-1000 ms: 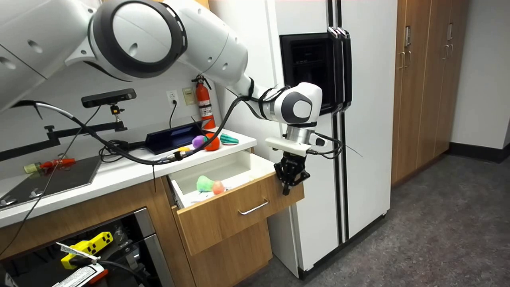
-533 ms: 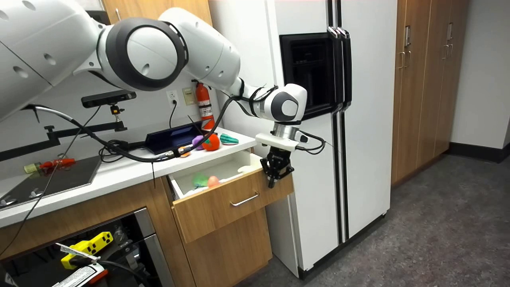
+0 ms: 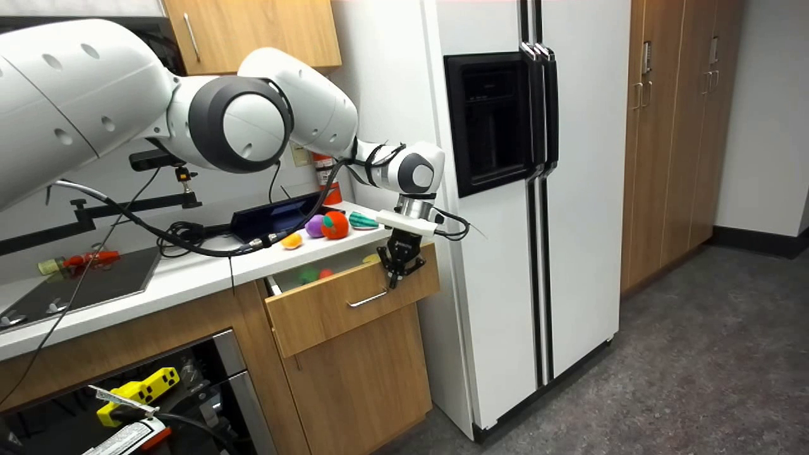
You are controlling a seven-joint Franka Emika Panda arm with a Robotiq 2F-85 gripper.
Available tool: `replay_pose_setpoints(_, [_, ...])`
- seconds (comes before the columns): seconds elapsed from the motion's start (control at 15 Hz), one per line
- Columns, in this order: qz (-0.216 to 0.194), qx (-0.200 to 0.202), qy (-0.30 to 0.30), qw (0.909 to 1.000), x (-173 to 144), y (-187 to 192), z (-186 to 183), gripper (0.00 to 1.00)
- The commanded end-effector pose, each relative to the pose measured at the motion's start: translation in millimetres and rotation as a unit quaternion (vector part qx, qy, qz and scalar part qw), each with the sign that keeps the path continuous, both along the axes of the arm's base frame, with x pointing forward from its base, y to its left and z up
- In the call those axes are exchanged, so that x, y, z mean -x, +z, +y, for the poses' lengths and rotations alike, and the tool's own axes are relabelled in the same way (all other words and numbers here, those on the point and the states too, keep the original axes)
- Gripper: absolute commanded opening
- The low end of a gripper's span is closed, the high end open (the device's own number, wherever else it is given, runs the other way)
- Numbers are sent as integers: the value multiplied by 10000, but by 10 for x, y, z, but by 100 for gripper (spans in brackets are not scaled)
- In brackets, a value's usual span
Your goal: Close the open drawer below the plushies
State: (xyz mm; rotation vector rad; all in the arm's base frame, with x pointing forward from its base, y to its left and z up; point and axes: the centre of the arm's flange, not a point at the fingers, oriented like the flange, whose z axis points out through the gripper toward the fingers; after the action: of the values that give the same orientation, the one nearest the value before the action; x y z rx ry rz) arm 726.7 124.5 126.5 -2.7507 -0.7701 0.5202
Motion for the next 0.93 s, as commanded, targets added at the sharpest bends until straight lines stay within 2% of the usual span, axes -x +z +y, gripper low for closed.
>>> replay_pose_setpoints(0.0, [10, -336, 562, 9979, -301, -12, 455, 0])
replay_pose_setpoints(0.4, [-349, -749, 1364, 9872, -208, 186, 982, 0])
replay_pose_setpoints(0.87, [-560, -1421, 2363, 9596, -157, 348, 1229, 0])
